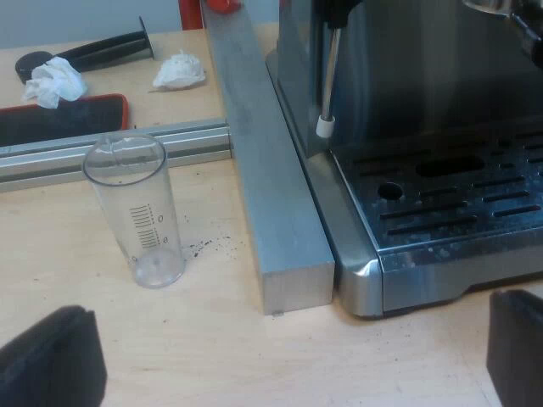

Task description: Place mug into machine

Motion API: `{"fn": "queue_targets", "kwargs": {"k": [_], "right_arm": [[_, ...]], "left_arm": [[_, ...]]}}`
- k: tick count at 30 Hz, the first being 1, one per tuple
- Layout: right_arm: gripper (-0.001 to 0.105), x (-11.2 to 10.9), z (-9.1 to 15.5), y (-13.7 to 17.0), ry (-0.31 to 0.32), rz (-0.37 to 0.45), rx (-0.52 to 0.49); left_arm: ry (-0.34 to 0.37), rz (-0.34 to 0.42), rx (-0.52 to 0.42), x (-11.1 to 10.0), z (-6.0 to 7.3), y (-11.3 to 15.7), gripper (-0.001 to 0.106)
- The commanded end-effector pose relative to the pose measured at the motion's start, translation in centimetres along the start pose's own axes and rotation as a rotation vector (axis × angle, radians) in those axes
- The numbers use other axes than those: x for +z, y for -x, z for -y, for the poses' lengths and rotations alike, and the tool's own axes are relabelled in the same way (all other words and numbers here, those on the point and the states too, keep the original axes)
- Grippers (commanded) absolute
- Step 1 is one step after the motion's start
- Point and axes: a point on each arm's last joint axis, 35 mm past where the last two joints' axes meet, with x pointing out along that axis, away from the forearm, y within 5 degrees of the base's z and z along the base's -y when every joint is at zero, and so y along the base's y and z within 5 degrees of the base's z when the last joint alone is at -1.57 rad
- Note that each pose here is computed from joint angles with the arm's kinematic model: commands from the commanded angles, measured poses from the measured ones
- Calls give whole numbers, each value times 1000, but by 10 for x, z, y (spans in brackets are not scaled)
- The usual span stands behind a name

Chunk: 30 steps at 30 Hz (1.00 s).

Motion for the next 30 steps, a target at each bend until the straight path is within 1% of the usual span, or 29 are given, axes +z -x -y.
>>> {"fn": "queue_targets", "kwargs": {"k": [1, 6, 20, 24, 26, 28, 29, 30], "right_arm": [[72, 2, 0, 1, 9, 3, -2], [72, 2, 0, 1, 9, 3, -2], [72, 2, 0, 1, 9, 3, -2], [72, 4, 1, 1, 11, 17, -5], [72, 4, 1, 2, 11, 19, -5], [72, 6, 1, 5, 11, 22, -6], [72, 7, 1, 6, 12, 27, -7], [72, 11, 2, 10, 11, 21, -5]], "left_arm": [[-1, 5, 5, 2, 0, -2, 93], [-3, 18, 4, 2, 0, -5, 93], [-3, 19, 2, 2, -1, -5, 93], [-3, 18, 0, 1, 0, -5, 93], [-4, 21, -32, 2, 1, -5, 93], [-7, 26, -123, 4, 4, -5, 93], [-2, 26, -184, 5, 7, -5, 93], [20, 31, -242, 7, 9, -4, 93]]}}
